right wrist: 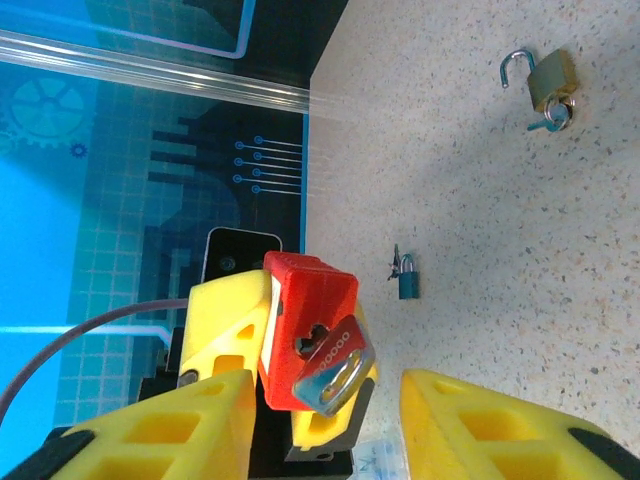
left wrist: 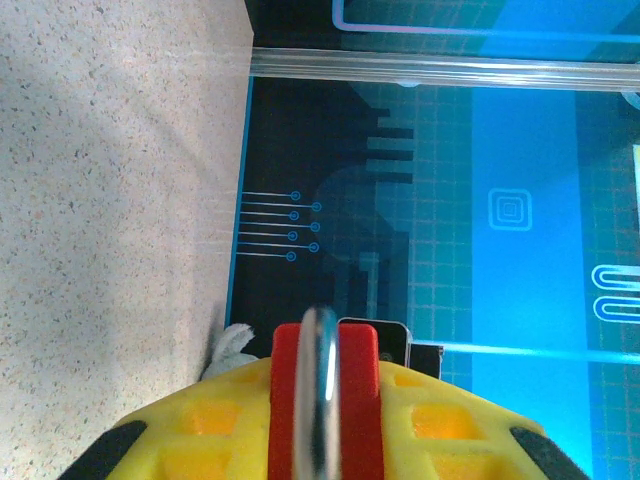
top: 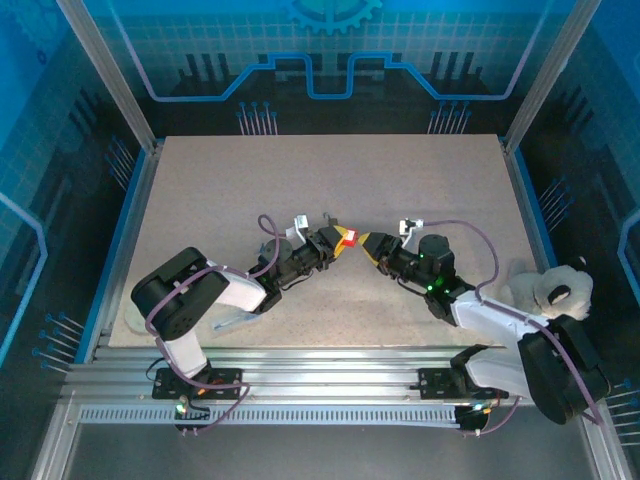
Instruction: Lock with the key
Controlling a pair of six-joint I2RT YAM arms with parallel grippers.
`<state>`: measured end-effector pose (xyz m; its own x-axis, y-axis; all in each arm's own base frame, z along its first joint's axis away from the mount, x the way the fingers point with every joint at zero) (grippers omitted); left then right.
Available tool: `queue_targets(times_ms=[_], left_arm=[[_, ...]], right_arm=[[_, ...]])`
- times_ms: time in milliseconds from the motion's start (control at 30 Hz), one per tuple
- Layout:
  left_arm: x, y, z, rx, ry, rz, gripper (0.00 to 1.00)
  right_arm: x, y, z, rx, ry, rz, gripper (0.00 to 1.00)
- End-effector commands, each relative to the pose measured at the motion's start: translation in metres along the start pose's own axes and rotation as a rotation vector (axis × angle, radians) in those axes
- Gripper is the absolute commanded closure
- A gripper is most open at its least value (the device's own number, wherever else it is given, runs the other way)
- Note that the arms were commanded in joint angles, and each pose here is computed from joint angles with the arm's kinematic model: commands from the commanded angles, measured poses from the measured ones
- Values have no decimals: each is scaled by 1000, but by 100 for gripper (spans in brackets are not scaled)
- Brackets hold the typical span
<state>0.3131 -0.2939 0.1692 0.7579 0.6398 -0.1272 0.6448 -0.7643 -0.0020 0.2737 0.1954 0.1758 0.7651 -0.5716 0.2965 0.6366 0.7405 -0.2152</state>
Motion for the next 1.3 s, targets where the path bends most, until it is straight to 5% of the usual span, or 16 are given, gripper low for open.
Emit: queue_targets(times_ms=[0, 700, 1267], left_arm=[[-8, -4, -27, -127, 5, 26, 100], [-8, -5, -25, -124, -13, 25, 100], [-8, -5, -22, -113, -26, 33, 100]], right_arm=[[3, 2, 15, 61, -26, -12, 62], [3, 9, 6, 81, -15, 3, 80], [8, 6, 3, 128, -42, 22, 81]])
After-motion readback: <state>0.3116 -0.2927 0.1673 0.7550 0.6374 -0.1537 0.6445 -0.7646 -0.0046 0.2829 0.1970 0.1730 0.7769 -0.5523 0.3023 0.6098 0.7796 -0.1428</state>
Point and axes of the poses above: each hand's point on the last joint's axis, 136 mm out from that joint toward the fingers, its own y axis out along the fingers, its own z axis along the line the jaws close on, x = y × z, the point moved 3 cm from there along -y, back along the fingers, and after that the axes turned 5 degrees about -y, right-handed, at the moved point
